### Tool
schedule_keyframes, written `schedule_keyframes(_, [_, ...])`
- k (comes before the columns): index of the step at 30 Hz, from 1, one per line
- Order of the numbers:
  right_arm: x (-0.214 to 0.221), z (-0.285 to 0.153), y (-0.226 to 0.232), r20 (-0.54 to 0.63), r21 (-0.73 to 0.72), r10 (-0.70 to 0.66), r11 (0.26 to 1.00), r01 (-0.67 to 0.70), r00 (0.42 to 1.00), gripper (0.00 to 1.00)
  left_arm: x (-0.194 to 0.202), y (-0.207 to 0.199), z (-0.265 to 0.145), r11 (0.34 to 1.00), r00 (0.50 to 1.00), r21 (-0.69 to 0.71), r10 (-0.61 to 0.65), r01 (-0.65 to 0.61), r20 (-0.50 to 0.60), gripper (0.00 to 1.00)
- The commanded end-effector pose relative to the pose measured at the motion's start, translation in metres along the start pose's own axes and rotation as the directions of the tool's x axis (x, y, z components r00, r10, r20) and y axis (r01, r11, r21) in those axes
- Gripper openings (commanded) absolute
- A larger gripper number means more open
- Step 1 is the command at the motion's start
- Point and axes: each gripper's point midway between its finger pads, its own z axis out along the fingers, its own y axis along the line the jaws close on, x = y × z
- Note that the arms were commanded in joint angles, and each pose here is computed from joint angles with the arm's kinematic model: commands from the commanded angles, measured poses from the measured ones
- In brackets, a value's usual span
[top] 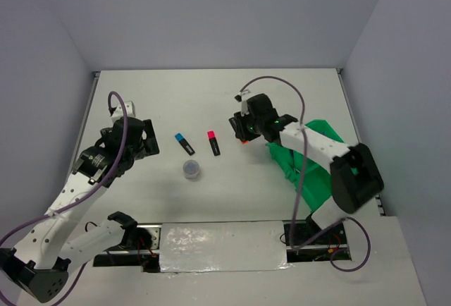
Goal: Sort the stationery into containers
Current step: Pick up the stationery from the center of the board, then place the stationery in the storage box.
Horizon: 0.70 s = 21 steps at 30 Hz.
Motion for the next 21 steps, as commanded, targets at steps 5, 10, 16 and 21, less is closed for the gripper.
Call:
schedule_keyframes(5, [-0.023, -0.137, -0.073, 0.39, 0.186, 0.209, 0.936, -0.299, 0.897, 0.0, -0.018, 0.002, -0.016, 0.998, 0.995, 0.043, -0.056, 0.053, 0.084, 0.99])
schedule_keyframes(10, [0.036, -0.228, -0.144, 0.665, 0.326, 0.341, 0.669, -0.668, 0.665, 0.01, -0.021, 0.004, -0.021, 0.996, 0.991, 0.059, -0.074, 0.068, 0.109, 0.99])
schedule_keyframes(16, [0.099, -0.267, -0.177, 0.748, 0.404, 0.422, 0.324, -0.855, 0.513, 0.0, -0.019, -0.001, -0.018, 0.997, 0.995, 0.07, -0.051, 0.045, 0.083, 0.99])
schedule_keyframes(21, [0.142, -0.269, -0.198, 0.75, 0.488, 0.45, 0.118, -0.865, 0.484, 0.0, -0.019, -0.004, -0.02, 0.995, 0.995, 0.096, -0.049, 0.041, 0.089, 0.99])
